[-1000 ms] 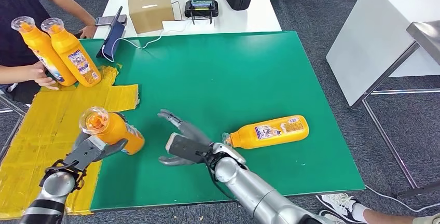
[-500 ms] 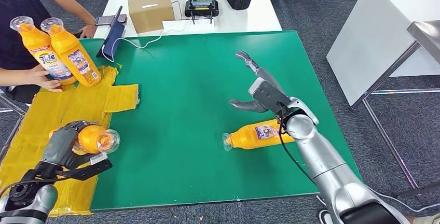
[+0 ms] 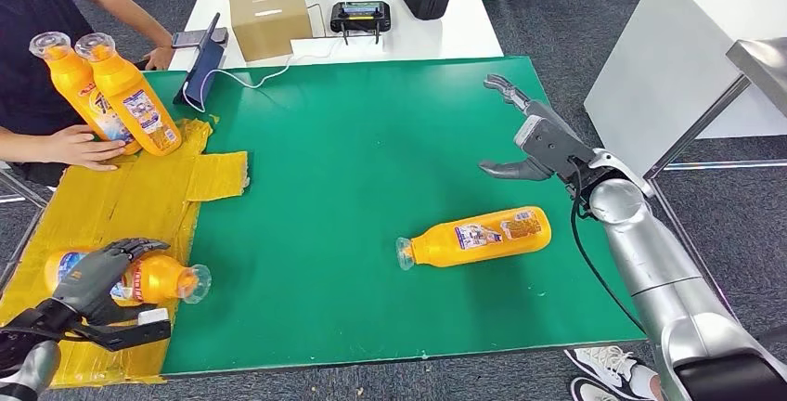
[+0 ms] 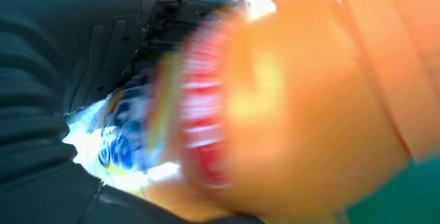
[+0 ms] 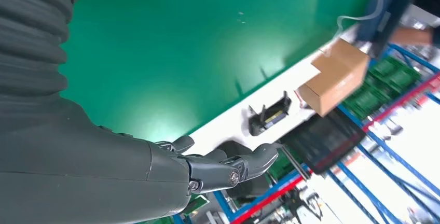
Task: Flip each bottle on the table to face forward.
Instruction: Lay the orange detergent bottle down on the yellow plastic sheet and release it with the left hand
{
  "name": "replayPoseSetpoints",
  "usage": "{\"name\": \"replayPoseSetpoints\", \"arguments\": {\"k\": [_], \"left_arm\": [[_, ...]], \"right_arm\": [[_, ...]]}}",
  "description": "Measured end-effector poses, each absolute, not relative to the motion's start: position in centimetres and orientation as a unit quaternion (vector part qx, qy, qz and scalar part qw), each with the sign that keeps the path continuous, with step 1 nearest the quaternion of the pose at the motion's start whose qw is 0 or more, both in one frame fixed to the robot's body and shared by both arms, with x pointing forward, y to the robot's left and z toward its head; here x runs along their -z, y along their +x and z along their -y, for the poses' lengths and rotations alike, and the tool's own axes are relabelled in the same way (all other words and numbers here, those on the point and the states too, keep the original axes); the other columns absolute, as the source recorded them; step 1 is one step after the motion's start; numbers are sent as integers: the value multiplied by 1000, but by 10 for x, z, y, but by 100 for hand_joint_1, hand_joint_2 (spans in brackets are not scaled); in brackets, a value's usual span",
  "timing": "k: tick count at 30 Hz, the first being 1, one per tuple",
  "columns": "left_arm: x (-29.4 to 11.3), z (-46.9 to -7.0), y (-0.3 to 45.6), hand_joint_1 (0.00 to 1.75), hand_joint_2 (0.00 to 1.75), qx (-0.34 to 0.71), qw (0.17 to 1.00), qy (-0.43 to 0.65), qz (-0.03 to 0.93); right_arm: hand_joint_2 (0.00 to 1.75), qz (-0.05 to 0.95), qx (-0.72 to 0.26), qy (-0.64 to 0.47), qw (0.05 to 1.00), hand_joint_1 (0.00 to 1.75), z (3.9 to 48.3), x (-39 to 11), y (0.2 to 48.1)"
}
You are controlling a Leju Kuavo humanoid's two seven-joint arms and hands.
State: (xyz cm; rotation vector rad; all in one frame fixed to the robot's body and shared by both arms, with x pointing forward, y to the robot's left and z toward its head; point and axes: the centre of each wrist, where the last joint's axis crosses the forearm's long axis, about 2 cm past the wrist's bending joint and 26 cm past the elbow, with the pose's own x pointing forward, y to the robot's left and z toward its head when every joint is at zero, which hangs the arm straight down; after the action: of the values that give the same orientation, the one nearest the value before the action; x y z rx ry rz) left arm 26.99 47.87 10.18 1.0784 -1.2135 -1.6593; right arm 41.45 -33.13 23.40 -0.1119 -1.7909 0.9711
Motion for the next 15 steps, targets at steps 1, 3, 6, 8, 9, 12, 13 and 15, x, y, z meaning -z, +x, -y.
{"name": "replayPoseSetpoints", "arguments": {"k": [1,3,6,8,9,12,13,15], "left_arm": [[-99,-480,268,0,0,659,405,419,476],[-95,-483,264,0,0,662,413,407,474],[-94,-487,262,0,0,662,418,401,476],[-95,-490,261,0,0,660,420,398,479],[-95,-491,260,0,0,660,421,396,480],[-95,-494,259,0,0,657,421,391,488],[-95,-493,258,0,0,654,421,389,494],[-94,-492,258,0,0,645,418,386,510]], "right_arm": [[175,742,-415,-48,524,0,334,-236,416],[175,729,-433,-51,528,0,341,-239,418],[175,709,-459,-54,533,0,351,-242,421],[175,696,-474,-56,537,0,356,-243,422],[175,690,-480,-58,539,0,358,-243,422],[175,674,-496,-60,544,0,360,-238,422],[175,668,-502,-60,546,0,360,-236,422],[175,655,-517,-58,548,0,360,-231,420]]}}
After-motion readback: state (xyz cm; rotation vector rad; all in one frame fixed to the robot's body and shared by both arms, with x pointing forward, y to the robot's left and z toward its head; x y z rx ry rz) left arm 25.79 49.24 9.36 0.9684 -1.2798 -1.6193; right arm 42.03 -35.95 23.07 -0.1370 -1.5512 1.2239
